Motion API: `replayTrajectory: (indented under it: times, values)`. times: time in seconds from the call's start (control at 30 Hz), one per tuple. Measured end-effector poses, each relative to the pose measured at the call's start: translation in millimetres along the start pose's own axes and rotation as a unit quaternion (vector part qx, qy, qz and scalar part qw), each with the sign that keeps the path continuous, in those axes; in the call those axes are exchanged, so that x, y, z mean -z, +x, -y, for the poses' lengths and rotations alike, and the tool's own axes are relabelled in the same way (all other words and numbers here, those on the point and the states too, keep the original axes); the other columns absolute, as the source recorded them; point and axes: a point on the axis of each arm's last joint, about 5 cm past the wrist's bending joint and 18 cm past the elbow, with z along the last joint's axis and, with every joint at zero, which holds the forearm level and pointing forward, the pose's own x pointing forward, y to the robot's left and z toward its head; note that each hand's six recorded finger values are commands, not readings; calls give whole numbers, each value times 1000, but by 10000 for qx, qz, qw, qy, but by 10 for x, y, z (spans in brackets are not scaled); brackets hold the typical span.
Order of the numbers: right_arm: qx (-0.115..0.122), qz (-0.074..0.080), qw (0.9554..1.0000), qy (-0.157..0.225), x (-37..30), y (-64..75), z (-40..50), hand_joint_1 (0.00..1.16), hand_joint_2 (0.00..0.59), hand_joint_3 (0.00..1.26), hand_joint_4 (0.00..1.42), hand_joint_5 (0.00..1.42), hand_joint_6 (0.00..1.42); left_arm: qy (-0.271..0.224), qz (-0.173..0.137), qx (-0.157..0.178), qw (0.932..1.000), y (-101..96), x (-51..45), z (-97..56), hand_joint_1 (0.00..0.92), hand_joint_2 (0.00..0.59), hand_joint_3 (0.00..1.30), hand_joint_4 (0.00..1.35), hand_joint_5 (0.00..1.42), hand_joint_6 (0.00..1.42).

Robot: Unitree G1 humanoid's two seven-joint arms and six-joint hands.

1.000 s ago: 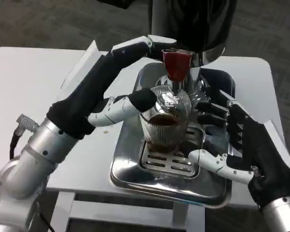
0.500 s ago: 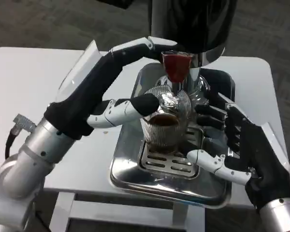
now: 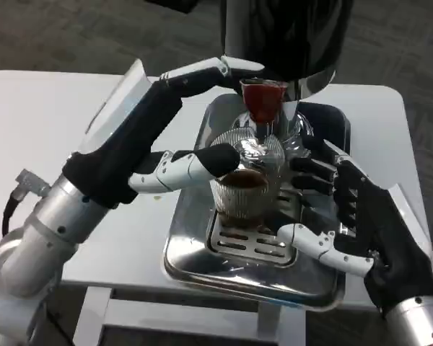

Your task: Grasp the cup under the faucet to collect the drink, then remove the cup.

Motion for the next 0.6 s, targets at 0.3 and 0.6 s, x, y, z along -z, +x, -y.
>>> replayTrajectory:
  times: [0.3,0.6]
  values:
    - [-2,5,10000,4,4,-10,-1,845,178,172,267,302,327,184,37,53,9998,4,-18,-14,0,131,632,441,458,366]
    - [-13,-8,10000,8,8,-16,-6,850,189,172,267,302,327,252,53,28,9997,-8,-22,-14,0,128,633,448,458,366]
